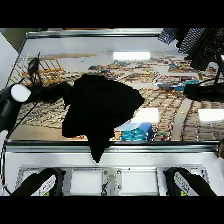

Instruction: Fold the clothes and pants, and hang the long-sleeved shirts on hangers.

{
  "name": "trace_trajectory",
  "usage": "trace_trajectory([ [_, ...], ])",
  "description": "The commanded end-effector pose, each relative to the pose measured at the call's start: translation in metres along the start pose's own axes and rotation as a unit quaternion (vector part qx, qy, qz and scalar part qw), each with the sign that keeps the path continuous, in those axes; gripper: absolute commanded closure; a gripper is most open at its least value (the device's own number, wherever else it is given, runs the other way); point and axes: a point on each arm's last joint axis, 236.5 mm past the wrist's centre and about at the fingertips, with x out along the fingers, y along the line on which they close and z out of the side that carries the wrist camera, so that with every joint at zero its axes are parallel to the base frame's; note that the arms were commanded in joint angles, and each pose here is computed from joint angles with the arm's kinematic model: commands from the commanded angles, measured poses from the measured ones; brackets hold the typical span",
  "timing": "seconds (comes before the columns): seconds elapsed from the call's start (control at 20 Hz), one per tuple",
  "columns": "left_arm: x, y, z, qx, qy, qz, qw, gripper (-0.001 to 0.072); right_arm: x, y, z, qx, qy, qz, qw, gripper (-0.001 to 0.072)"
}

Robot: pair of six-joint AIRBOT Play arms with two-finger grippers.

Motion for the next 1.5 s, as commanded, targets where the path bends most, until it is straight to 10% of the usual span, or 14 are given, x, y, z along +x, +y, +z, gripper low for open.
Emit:
trace_trajectory([
  [0.0,0.004,0.103,-0.068,-0.151,0.04,0.051,0.986,0.002,0.016,0.019,-0.024,0.001,0.028,0.054,0.998,0.0226],
  [0.6,0.047,0.092,-0.165,-0.211,0.122,0.001,0.97,0.0022,0.023,0.021,-0.032,0.011,0.042,0.063,0.997,0.0202],
  [0.8,0.059,0.048,-0.173,-0.194,0.154,-0.039,0.968,0.0699,0.022,0.02,-0.031,-0.003,0.039,0.062,0.997,0.0203],
  [1.2,-0.058,-0.289,-0.121,0.039,0.007,-0.382,0.923,0.0699,-0.057,-0.007,0.062,-0.01,-0.143,0.01,0.99,0.0204],
  [1.45,-0.036,-0.385,-0.184,0.089,0.045,-0.418,0.903,0.0699,-0.085,-0.026,0.073,0.004,-0.185,-0.016,0.983,0.0204],
])
